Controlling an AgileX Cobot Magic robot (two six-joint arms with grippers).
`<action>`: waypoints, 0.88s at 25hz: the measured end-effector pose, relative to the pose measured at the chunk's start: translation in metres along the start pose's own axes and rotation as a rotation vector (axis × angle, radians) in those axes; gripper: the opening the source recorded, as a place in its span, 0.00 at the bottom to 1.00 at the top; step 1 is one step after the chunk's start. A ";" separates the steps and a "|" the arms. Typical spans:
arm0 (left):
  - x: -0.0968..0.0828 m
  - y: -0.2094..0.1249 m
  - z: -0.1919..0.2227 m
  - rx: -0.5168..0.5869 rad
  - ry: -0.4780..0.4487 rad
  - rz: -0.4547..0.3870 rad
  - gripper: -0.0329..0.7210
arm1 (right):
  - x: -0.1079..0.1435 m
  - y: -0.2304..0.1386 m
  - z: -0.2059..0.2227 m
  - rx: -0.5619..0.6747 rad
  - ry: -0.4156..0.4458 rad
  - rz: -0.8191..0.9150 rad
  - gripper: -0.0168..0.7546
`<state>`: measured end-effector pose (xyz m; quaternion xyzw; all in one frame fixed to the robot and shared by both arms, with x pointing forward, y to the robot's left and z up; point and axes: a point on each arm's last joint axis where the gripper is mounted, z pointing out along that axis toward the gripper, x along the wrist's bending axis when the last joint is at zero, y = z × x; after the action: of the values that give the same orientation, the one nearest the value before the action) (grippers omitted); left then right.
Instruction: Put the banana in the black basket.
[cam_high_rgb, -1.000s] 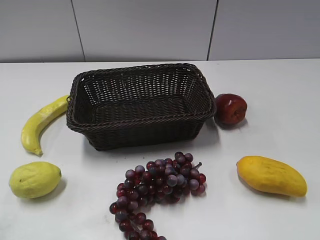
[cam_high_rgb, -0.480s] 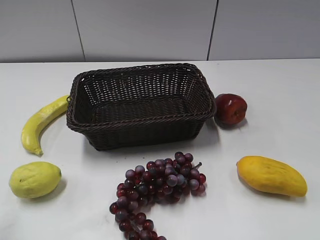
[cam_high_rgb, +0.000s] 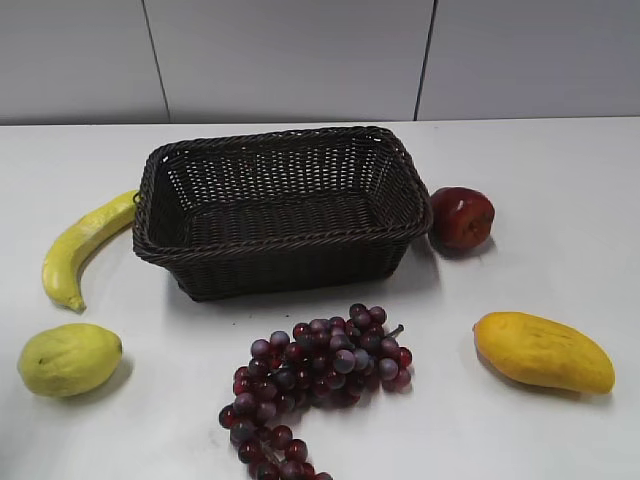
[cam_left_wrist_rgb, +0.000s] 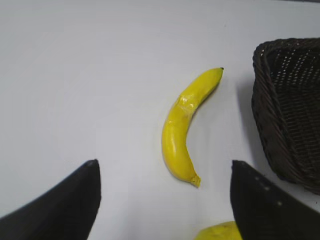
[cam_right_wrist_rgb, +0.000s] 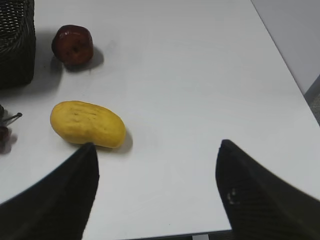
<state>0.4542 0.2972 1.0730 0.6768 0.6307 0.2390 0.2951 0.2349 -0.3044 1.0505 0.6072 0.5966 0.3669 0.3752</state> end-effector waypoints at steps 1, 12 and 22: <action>-0.001 0.005 0.012 0.031 -0.011 0.009 0.84 | 0.000 0.000 0.000 0.000 0.000 0.000 0.78; -0.019 0.012 0.139 0.344 -0.062 0.145 0.90 | 0.000 0.000 0.000 0.000 0.000 0.000 0.78; -0.016 0.010 0.213 0.441 -0.058 0.154 0.89 | 0.000 0.000 0.000 0.000 0.000 0.000 0.78</action>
<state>0.6078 0.2599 0.9296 0.7776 0.6054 0.0976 0.1390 0.2349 -0.3044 1.0505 0.6072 0.5966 0.3669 0.3752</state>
